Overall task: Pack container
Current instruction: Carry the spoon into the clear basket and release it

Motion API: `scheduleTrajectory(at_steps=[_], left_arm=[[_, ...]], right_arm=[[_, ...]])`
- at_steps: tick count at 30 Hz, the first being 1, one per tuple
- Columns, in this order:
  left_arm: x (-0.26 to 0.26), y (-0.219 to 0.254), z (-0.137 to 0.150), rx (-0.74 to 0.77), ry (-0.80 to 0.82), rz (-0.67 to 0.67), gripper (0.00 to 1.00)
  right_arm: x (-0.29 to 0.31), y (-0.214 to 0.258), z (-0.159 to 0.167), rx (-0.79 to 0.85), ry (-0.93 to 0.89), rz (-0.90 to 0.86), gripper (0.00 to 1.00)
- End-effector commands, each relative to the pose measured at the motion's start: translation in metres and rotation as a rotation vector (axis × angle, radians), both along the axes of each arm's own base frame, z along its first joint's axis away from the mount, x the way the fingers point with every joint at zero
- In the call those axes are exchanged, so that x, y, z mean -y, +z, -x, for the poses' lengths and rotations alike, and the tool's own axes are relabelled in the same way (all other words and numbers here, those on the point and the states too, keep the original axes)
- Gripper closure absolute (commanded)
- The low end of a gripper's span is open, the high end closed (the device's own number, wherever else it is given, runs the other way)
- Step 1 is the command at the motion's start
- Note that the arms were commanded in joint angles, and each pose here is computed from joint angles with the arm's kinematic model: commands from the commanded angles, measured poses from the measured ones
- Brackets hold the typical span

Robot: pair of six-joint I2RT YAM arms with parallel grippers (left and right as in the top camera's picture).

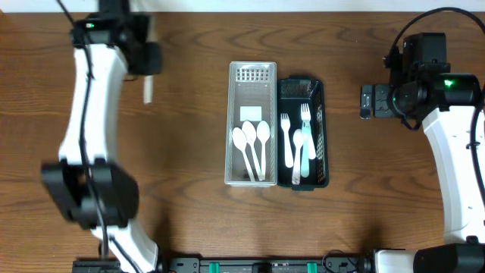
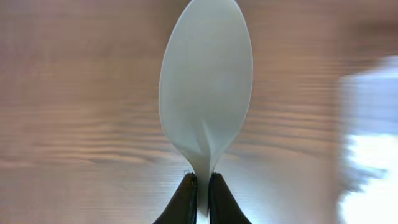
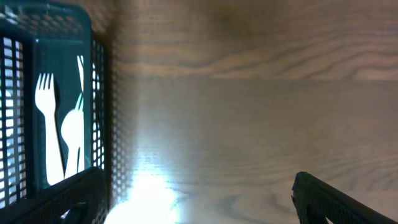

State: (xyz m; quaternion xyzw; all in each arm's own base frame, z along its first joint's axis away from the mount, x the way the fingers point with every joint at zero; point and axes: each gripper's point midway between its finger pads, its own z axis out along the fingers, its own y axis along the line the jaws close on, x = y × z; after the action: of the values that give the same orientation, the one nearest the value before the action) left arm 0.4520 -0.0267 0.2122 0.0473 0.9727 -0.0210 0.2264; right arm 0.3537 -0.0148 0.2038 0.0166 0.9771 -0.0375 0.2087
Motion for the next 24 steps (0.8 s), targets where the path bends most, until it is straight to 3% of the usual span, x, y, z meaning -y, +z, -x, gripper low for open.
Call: scheduleTrajectory(at_steps=[1,6,12,24], left_arm=[[0.049,0.016,0.023,-0.016,0.003,0.062,0.94],[0.124,0.010,0.065,-0.131,-0.051,0.135,0.94],[0.176,-0.025,0.097,-0.265,0.007,0.153,0.94],[0.229,-0.120,0.123,-0.460,-0.032,0.039,0.94]], right_arm=[[0.004,-0.001,-0.004,0.010,0.003,0.016,0.01],[0.004,0.002,-0.010,0.035,0.003,0.017,0.01],[0.007,0.002,-0.010,0.034,-0.001,0.035,0.01],[0.005,0.002,-0.010,0.037,-0.028,0.013,0.01]])
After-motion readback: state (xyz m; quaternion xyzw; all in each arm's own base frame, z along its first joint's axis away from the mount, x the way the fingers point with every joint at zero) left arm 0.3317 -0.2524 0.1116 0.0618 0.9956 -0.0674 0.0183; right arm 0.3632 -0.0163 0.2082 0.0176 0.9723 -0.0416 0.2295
